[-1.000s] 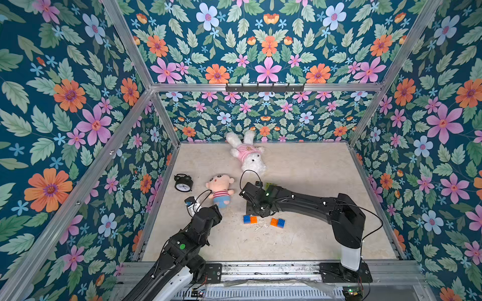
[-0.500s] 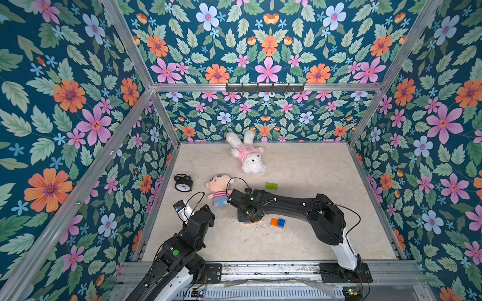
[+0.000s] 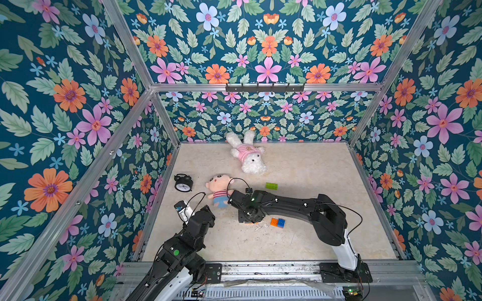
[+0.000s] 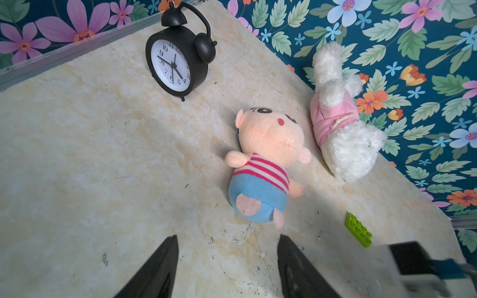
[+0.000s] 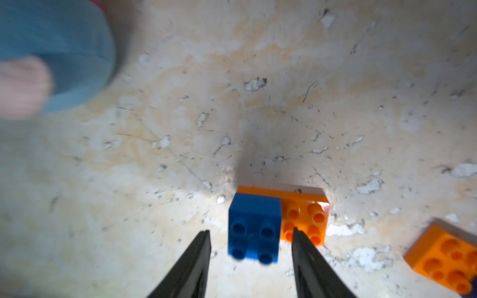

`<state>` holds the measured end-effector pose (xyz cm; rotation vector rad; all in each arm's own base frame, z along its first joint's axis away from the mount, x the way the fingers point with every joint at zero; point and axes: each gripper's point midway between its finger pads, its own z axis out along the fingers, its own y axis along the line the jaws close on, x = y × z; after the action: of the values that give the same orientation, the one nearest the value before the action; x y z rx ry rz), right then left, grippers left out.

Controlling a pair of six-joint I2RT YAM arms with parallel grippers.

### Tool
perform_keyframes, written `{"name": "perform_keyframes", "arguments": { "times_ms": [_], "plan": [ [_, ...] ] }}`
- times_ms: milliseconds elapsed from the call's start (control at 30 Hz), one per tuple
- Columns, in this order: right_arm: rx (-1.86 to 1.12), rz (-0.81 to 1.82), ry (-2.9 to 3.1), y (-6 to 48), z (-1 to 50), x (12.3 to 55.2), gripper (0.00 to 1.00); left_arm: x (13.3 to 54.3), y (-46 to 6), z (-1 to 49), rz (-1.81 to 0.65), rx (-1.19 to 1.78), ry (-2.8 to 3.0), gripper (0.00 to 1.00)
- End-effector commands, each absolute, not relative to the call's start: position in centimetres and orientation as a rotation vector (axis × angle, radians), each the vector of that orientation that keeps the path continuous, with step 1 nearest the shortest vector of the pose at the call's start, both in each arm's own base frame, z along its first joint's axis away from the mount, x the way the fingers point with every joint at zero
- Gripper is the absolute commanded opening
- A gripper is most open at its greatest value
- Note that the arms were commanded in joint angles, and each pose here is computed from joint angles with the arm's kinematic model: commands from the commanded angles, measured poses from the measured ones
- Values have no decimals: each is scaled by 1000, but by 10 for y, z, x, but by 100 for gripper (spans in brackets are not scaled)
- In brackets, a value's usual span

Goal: Assemble the number 5 with lego
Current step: Assemble the lego brick with the lego brick, then pick up the lego brick from the center of the board.

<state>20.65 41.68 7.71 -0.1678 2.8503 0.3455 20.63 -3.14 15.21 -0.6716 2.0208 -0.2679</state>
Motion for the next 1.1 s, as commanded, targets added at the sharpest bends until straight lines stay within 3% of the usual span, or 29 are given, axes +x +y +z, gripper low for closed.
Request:
{"name": "perform_keyframes", "arguments": {
  "times_ms": [0, 133, 200, 233, 533, 733, 1067],
  "plan": [
    [-283, 442, 2675, 413, 117, 224, 58, 210, -37, 155, -280, -632, 2023, 66],
    [-793, 640, 2264, 400, 143, 215, 58, 212, -44, 156, -307, -593, 2034, 66],
    [-1024, 683, 2139, 391, 144, 202, 75, 213, -47, 157, -317, -582, 2038, 66],
    [-1122, 708, 2125, 386, 139, 200, 76, 213, -47, 156, -317, -581, 2040, 66],
    [-1628, 542, 2123, 383, 65, 202, 72, 217, -59, 150, -348, -538, 2073, 67],
    [-1694, 402, 2041, 381, 47, 217, 70, 217, -60, 148, -333, -521, 2094, 68],
    [-1821, 428, 2019, 383, 24, 207, 63, 219, -63, 146, -331, -509, 2099, 68]
  ]
}}
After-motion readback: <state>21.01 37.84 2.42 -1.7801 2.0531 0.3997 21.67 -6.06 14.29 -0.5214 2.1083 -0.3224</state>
